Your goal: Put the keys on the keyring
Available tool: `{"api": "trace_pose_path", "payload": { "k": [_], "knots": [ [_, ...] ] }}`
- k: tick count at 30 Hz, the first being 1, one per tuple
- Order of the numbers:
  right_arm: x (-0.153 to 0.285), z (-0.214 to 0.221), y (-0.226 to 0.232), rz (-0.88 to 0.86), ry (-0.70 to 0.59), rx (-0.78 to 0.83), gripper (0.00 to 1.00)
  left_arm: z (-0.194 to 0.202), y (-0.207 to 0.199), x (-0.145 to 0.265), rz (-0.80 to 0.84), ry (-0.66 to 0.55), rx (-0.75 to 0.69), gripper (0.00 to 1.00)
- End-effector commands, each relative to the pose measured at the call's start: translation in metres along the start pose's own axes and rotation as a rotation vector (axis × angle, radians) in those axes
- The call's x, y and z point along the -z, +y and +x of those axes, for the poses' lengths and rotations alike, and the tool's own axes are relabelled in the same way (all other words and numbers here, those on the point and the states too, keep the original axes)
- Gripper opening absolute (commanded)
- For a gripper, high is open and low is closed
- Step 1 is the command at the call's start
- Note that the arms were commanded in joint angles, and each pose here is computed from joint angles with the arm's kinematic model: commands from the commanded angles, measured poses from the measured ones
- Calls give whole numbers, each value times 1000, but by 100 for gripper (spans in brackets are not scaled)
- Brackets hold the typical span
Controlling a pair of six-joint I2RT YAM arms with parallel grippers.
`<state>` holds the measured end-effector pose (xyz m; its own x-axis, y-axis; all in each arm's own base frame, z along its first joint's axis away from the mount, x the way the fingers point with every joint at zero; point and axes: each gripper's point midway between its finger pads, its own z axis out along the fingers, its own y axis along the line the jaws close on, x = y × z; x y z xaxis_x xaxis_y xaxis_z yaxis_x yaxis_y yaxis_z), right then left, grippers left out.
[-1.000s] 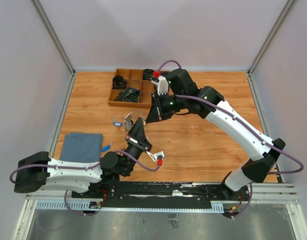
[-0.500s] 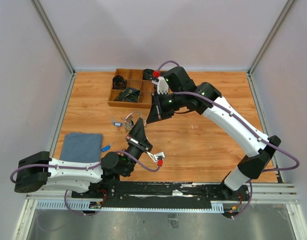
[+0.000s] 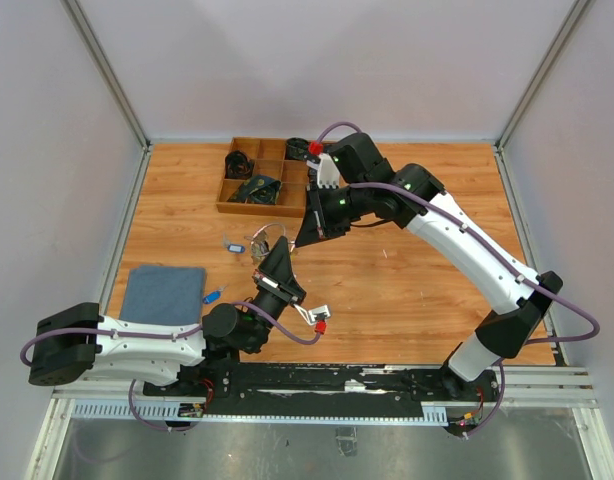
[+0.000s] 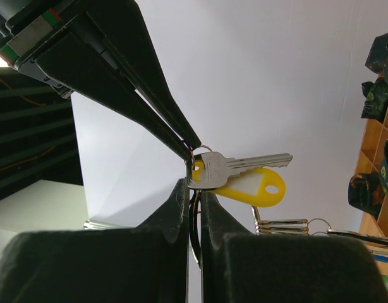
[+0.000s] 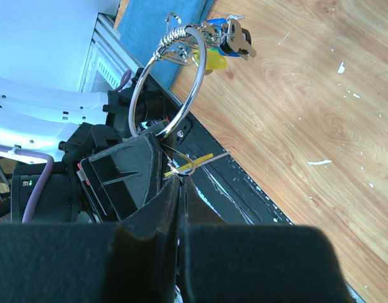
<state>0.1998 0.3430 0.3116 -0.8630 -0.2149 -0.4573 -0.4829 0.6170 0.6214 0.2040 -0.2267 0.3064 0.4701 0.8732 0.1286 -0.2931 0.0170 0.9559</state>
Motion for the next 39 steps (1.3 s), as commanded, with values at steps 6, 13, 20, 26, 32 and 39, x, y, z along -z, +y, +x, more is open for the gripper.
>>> {"api": "trace_pose_path", "payload": {
  "k": [6,13,20,26,32,39],
  "knots": [
    [15,-3,-20,108,-7,-38,0,2,7,1,-30,13,26,1],
    [24,2,-36,207,-5,-27,1,1,5,1,-24,11,23,1],
    [26,4,-38,226,14,-23,0,1,5,1,-23,12,21,1],
    [30,1,-37,220,-2,2,1,1,5,1,-25,11,27,0],
    [27,-3,-11,56,-32,77,1,3,11,2,-48,13,65,0],
    [50,-31,-1,-27,-269,282,27,8,22,1,-82,22,151,1]
  ]
}}
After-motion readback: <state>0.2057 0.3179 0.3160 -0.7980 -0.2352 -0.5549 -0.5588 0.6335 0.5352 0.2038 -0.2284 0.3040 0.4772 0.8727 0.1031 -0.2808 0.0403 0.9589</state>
